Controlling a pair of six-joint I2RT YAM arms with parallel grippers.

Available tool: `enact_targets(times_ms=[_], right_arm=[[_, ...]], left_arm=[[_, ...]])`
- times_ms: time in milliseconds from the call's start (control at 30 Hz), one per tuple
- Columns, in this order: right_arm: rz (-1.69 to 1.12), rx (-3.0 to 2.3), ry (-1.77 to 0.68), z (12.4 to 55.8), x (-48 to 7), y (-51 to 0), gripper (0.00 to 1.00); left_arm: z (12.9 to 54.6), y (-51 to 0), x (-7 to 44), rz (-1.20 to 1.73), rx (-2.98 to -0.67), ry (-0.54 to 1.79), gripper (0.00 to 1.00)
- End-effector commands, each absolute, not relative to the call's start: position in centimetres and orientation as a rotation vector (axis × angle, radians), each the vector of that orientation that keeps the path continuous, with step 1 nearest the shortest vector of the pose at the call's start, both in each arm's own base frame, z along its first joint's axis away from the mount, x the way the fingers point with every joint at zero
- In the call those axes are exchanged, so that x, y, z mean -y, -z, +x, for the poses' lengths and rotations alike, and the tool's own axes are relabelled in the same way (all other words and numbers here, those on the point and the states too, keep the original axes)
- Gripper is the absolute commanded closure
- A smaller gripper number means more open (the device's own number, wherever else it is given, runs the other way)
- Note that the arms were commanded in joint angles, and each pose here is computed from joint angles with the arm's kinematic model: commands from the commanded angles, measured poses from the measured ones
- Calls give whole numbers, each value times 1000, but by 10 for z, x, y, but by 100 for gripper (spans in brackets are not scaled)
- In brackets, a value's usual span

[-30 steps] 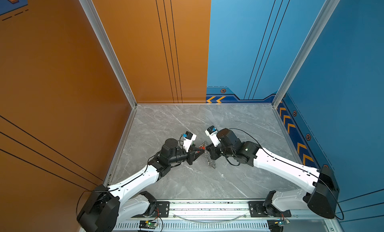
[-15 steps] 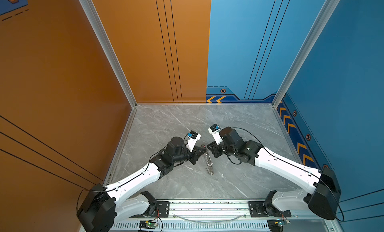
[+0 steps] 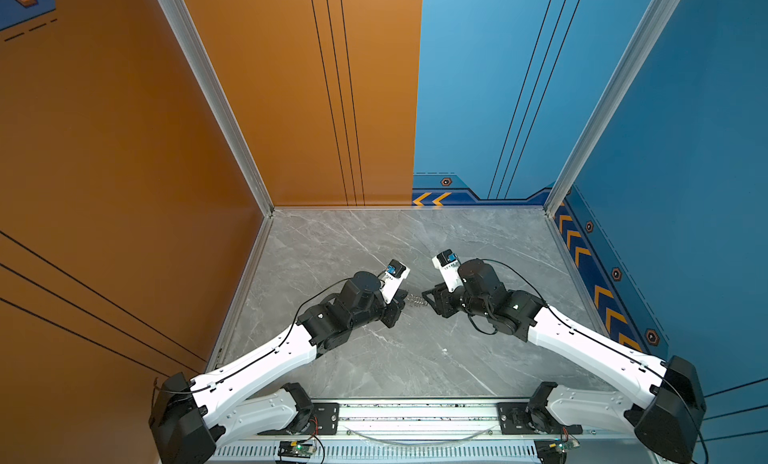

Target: Put the keys on the keyring

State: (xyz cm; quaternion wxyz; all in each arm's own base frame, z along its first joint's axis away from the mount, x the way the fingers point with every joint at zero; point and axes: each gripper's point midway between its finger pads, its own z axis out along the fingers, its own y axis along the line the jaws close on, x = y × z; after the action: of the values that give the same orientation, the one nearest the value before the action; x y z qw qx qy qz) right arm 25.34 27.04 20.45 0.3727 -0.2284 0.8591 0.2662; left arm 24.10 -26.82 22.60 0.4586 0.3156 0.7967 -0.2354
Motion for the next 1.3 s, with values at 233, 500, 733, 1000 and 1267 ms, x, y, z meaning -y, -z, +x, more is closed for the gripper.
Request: enact_targets(times_ms=[233,500,733,1000,1267], right_arm=[[-855,-1879,-783,227,-276,-229,40],[-903,-1752,-830,221,-259,-253,42],[-965,-1705,-865,210,-257,-262,57],[-1030,-1787,-902,210,-266,-251,68],[-1123,-1756,-966,198,-280,-253,76]], left_arm=[[220,-272,281,869,-1637,697,100],[205,-274,291,966,-1451,742,100],[199,-279,298,1004,-1346,757,100],[193,-271,302,1065,-1322,741,100],[182,-262,305,1123,-1265,715,100]])
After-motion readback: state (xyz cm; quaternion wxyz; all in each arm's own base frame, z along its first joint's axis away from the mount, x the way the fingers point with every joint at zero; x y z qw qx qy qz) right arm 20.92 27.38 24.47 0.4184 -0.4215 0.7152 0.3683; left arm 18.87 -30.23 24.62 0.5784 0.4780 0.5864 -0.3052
